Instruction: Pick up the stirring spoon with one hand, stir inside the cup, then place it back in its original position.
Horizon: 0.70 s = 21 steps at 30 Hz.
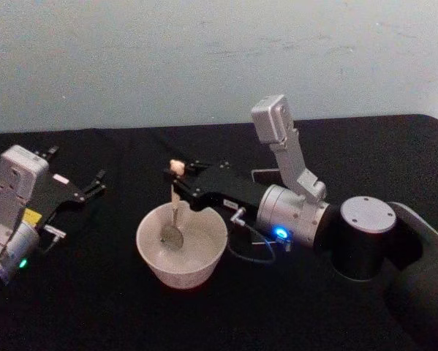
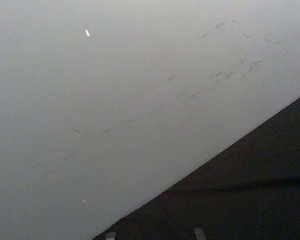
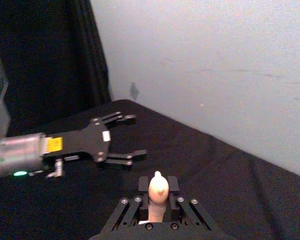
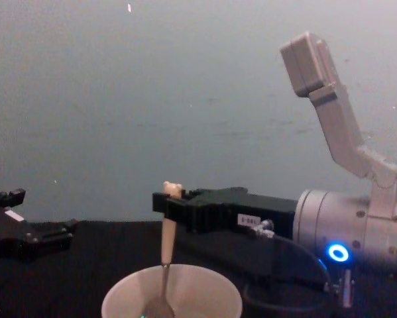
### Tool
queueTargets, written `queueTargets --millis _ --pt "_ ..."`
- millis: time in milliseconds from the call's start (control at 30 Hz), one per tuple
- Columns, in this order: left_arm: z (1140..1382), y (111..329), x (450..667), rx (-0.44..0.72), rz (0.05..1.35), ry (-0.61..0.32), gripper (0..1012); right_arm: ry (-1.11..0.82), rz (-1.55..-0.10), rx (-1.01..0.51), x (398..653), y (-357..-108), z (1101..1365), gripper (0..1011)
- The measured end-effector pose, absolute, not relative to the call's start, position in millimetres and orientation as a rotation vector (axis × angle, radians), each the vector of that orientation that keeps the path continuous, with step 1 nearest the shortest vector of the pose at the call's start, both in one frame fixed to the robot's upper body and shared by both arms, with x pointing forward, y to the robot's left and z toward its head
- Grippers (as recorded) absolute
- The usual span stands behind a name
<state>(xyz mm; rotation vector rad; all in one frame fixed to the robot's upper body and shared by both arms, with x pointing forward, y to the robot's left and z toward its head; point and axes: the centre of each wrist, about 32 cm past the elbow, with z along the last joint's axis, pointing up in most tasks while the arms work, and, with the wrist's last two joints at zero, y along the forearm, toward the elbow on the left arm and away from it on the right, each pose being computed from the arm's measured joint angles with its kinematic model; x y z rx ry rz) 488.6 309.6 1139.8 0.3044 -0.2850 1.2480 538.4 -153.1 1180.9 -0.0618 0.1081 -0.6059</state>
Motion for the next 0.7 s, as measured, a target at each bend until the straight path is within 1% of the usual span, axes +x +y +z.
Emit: queueTargets --millis 167,300,400,700 --pt "1140 310 489 0.304 1.248 -0.285 1001 0.095 -0.636 -0.065 543 -160 1181 222" --pt "1140 310 489 0.304 1.248 -0.285 1001 0.074 -0.643 -0.073 541 -170 1182 222" --pt "1140 310 489 0.304 1.248 -0.285 1001 0.059 -0.631 -0.083 534 -182 1183 222" --pt "1140 310 489 0.304 1.248 -0.285 1001 0.055 -0.574 -0.094 513 -204 1185 222"
